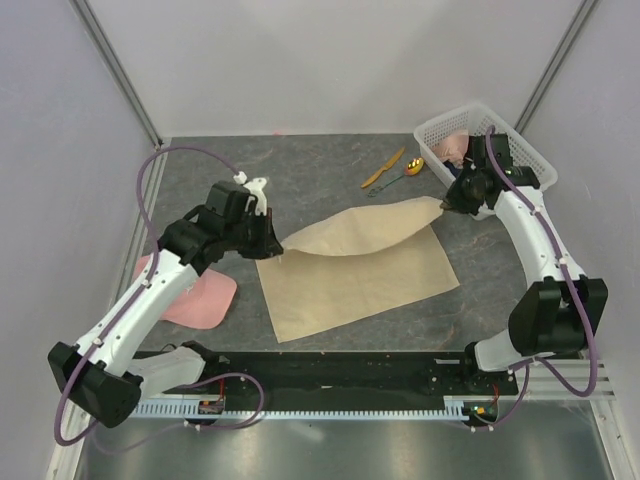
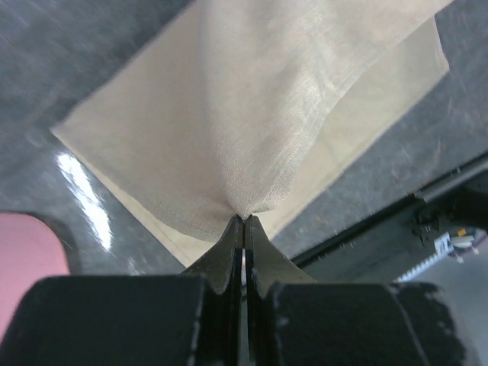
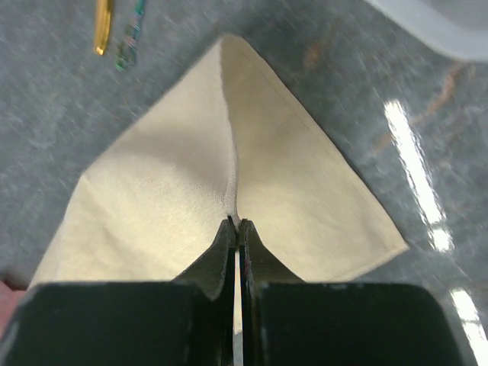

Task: Fold the napkin into a case and place the utensils inside
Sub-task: Fold and flatten the napkin at the center of the board.

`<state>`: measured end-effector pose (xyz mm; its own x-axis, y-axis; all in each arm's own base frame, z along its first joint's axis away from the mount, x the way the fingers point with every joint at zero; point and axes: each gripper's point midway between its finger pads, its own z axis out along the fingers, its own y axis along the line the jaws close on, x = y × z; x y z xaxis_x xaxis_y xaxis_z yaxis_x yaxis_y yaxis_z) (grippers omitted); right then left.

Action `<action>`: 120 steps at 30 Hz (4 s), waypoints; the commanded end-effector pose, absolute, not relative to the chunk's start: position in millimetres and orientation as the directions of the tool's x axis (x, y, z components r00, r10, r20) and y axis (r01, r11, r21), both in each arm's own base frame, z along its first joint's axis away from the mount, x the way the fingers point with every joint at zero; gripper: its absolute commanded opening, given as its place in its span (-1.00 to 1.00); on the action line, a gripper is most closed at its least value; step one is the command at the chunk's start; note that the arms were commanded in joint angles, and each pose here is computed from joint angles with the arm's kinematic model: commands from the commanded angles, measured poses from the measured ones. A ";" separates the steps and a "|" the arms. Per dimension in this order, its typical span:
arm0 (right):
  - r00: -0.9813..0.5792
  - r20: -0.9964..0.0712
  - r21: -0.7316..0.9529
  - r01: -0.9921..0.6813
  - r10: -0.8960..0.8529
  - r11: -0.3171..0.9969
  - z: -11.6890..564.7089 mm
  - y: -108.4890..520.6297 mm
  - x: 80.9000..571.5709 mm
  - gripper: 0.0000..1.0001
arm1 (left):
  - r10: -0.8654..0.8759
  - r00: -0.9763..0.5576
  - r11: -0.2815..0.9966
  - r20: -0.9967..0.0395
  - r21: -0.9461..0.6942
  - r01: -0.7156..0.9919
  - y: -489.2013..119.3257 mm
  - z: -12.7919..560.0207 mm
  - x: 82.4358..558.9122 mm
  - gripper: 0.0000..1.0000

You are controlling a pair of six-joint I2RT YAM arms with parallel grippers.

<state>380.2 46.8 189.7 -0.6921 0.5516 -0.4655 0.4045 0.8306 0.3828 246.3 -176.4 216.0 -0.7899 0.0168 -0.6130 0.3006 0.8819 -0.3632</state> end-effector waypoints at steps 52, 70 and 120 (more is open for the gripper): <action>-0.647 -0.492 0.503 0.335 0.582 0.797 187.4 56.5 387.9 -1.00 | -0.019 -0.787 0.999 -0.617 -0.035 0.004 -139.7 211.9 276.6 -0.96; -0.601 -0.536 0.625 0.189 0.592 0.758 236.5 78.7 535.8 -1.00 | -0.038 -0.597 0.999 -0.802 -0.022 -0.034 -101.2 257.0 441.8 -0.96; -0.823 -0.296 0.197 0.444 0.485 0.874 51.5 15.0 274.3 -1.00 | 0.090 -0.984 0.975 -0.154 -0.186 0.118 -159.6 68.2 152.8 -0.96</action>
